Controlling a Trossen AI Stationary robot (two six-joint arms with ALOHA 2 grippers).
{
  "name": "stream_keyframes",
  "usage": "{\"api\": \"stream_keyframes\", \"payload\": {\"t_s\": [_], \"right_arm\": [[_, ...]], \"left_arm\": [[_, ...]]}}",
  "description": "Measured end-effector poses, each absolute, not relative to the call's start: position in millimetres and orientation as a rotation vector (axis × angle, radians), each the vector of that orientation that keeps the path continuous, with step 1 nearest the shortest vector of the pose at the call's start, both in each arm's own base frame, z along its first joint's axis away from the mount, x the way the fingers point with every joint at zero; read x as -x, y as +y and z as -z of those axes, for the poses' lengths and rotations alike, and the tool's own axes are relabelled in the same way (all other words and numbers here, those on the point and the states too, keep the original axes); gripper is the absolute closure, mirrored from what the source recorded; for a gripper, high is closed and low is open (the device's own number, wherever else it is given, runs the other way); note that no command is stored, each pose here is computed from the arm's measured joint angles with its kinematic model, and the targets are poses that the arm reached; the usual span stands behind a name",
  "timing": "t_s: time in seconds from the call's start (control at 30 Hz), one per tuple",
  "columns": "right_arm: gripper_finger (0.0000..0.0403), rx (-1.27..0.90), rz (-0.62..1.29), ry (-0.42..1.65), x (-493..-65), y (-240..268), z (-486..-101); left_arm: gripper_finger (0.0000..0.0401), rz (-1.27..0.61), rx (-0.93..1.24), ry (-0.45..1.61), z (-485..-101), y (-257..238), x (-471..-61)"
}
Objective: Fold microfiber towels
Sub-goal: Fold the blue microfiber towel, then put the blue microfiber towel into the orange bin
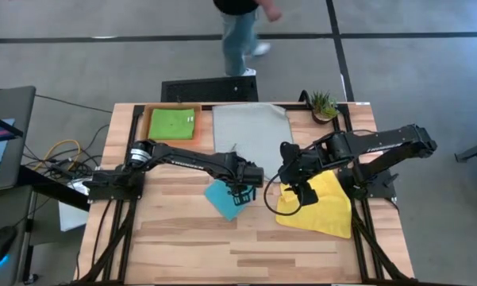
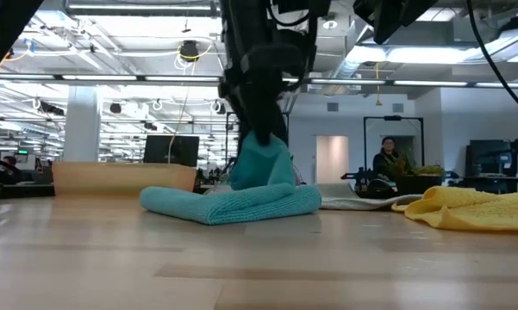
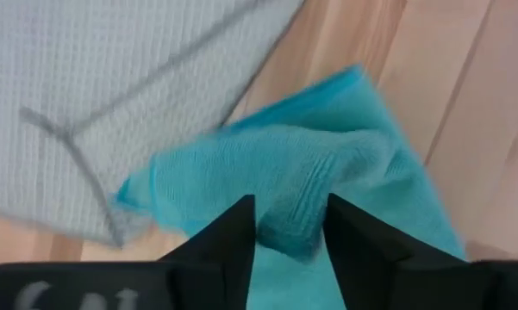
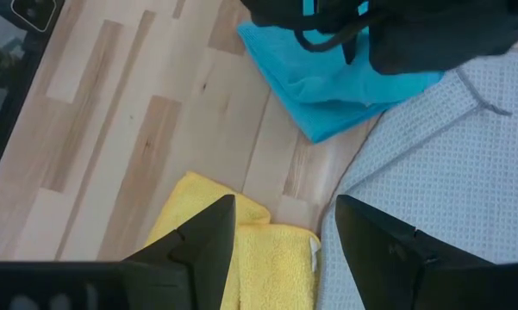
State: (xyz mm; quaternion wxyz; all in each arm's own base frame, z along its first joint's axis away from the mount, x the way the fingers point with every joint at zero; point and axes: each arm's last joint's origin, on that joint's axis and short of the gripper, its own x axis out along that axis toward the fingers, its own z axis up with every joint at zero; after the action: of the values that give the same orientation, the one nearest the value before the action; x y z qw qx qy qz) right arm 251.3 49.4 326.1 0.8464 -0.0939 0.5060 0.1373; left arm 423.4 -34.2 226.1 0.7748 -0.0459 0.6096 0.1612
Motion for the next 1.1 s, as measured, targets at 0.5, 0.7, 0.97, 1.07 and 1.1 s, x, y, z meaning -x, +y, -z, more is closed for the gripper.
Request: {"api": "stream_keyframes", "payload": {"t_s": [0.5, 0.7, 0.97, 1.07, 1.1], "right_arm": [[0.0177, 0.192, -0.286, 1.076, -251, 49, -326], [0.0177, 0.193, -0.286, 1.095, -249, 49, -325], [0.0177, 0.192, -0.286, 1.096, -249, 49, -325], [0.0177, 0.193, -0.287, 1.106, -248, 49, -324], [0.0177, 0.193, -0.287, 1.112, -248, 49, -324]], "left_arm": [[0.0257, -0.376, 0.15, 1.292, -254, -47, -406], [0.0257, -0.463, 0.215, 1.428, -252, -59, -388], [0.0257, -0.549, 0.228, 1.585, -230, -58, -370], [0.0257, -0.548, 0.242, 1.595, -225, -61, -363], [0.0257, -0.541, 0.25, 1.591, -224, -62, -360]]}}
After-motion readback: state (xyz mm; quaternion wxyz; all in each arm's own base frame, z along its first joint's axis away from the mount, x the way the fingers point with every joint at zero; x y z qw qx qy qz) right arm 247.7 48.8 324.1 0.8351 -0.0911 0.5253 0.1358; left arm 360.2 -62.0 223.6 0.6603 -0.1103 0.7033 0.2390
